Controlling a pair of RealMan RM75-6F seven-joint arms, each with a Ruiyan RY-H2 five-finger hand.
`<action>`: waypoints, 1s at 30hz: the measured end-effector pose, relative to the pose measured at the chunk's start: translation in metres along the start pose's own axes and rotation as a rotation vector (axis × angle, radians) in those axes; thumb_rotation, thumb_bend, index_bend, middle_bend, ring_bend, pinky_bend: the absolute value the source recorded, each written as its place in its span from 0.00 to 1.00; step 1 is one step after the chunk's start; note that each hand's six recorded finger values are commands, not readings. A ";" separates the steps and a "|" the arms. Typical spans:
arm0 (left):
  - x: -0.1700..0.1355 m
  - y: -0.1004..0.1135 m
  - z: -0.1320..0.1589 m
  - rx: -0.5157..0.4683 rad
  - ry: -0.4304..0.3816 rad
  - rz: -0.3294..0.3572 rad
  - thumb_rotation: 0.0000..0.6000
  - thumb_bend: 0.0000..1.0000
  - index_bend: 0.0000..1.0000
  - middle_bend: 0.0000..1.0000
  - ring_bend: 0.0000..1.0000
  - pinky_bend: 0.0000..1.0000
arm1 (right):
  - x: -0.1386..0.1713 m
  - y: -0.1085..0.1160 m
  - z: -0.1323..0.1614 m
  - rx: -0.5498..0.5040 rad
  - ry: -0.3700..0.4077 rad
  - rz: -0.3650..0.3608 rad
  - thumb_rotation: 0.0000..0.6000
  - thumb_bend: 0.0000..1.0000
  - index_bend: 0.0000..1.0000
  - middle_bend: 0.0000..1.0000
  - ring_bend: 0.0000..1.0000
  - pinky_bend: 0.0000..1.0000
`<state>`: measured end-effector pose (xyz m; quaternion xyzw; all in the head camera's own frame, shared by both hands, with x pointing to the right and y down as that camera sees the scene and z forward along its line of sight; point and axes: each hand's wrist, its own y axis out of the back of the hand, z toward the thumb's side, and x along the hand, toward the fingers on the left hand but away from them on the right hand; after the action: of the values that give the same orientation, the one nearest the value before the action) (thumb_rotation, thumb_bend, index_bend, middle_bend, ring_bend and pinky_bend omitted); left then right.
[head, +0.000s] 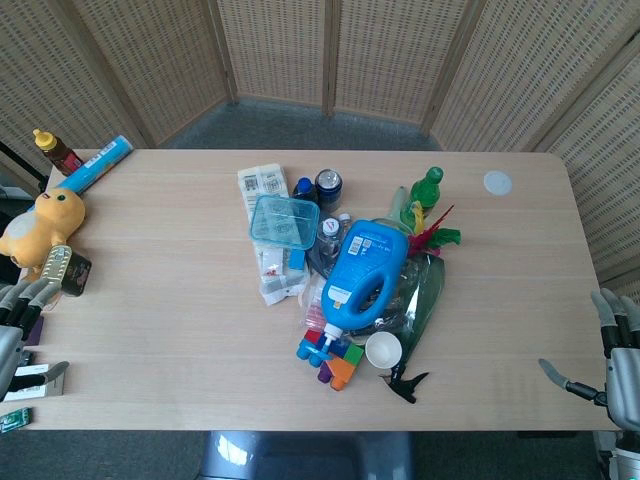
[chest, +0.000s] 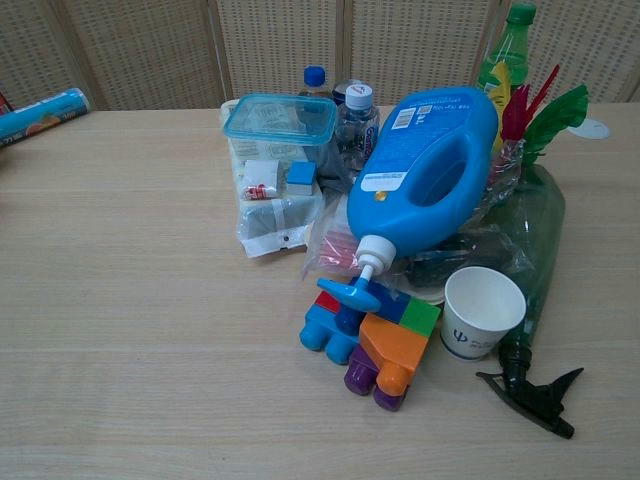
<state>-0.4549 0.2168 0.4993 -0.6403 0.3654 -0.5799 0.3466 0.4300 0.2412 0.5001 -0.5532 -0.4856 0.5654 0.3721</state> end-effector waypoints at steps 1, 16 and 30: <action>0.000 0.000 0.000 0.000 0.000 0.000 1.00 0.00 0.00 0.00 0.00 0.00 | 0.000 0.000 0.000 -0.001 0.001 0.002 0.57 0.00 0.00 0.00 0.00 0.00; 0.014 -0.021 0.015 -0.003 -0.012 -0.062 1.00 0.00 0.00 0.00 0.00 0.00 | 0.000 0.001 -0.005 -0.011 -0.022 0.005 0.57 0.00 0.00 0.00 0.00 0.00; 0.116 -0.030 0.077 0.120 0.023 -0.184 1.00 0.00 0.00 0.00 0.00 0.00 | 0.003 -0.003 0.002 -0.019 0.005 0.032 0.57 0.00 0.00 0.00 0.00 0.00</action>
<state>-0.3693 0.1324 0.5755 -0.6428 0.2736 -0.6374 0.3253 0.4276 0.2449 0.5017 -0.5659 -0.4811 0.5653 0.3588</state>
